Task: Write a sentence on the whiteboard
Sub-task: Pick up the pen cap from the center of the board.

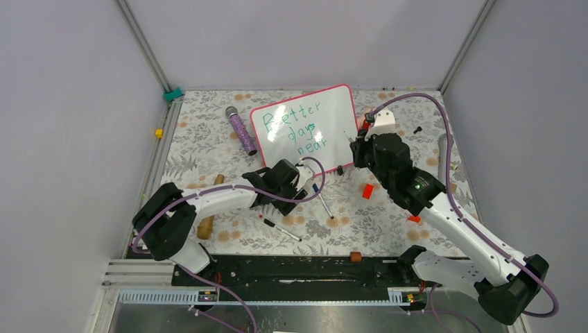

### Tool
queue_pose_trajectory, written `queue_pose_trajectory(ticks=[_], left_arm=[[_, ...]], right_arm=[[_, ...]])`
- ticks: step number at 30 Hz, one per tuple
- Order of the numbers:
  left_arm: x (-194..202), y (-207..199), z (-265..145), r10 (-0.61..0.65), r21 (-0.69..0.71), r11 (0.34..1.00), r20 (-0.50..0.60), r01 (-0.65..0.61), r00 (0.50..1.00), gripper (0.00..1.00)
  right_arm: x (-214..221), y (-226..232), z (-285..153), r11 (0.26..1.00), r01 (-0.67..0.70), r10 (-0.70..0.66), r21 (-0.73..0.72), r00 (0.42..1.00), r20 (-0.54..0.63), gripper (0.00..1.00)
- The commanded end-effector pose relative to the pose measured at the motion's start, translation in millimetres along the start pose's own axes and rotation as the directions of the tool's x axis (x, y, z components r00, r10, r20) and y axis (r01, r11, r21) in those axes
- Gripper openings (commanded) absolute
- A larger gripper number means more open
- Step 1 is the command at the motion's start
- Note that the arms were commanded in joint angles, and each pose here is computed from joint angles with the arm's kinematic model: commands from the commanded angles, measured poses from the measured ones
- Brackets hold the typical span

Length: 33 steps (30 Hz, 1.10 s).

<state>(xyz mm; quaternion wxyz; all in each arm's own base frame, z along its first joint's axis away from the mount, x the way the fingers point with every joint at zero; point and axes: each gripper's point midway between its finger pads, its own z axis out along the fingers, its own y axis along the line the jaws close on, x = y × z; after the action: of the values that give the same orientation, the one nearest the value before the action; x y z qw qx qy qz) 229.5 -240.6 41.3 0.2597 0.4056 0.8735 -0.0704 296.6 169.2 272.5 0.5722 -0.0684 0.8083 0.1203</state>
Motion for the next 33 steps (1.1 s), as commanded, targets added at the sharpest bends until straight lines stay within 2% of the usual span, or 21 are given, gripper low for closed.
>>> queue_pose_trajectory(ticks=[1, 6, 13, 19, 24, 26, 29, 33], left_arm=[[-41, 1, 1, 0.032, 0.044, 0.998, 0.130, -0.038, 0.991, 0.67], [-50, 1, 9, 0.091, 0.071, 0.992, 0.144, -0.101, 0.985, 0.67], [-52, 3, 24, 0.143, 0.088, 0.985, 0.066, -0.149, 0.987, 0.65], [-44, 8, 32, 0.116, 0.094, 0.988, 0.029, -0.119, 0.993, 0.63], [-43, 6, 34, 0.065, 0.152, 0.986, 0.020, -0.068, 0.998, 0.61], [-42, 10, 40, 0.050, 0.141, 0.989, -0.010, -0.048, 0.999, 0.55], [-38, 9, 49, 0.035, 0.148, 0.989, -0.055, -0.026, 0.998, 0.41], [-33, 7, 49, 0.013, 0.151, 0.988, -0.056, -0.004, 0.998, 0.32]], right_arm=[[-15, -4, -2, 0.999, -0.035, 0.034, 0.019, 0.998, 0.061, 0.00], [-16, -5, -2, 0.999, -0.034, 0.032, 0.025, 0.997, 0.066, 0.00], [-15, -5, -1, 0.999, -0.029, 0.027, 0.028, 0.998, 0.064, 0.00], [-16, -6, -2, 0.999, -0.029, 0.027, 0.031, 0.997, 0.066, 0.00], [-17, -6, -3, 0.999, -0.030, 0.028, 0.029, 0.997, 0.070, 0.00], [-18, -7, -4, 0.999, -0.030, 0.028, 0.030, 0.997, 0.074, 0.00], [-19, -8, -7, 0.999, -0.032, 0.029, 0.033, 0.996, 0.081, 0.00], [-20, -10, -9, 0.999, -0.033, 0.030, 0.036, 0.996, 0.089, 0.00]])
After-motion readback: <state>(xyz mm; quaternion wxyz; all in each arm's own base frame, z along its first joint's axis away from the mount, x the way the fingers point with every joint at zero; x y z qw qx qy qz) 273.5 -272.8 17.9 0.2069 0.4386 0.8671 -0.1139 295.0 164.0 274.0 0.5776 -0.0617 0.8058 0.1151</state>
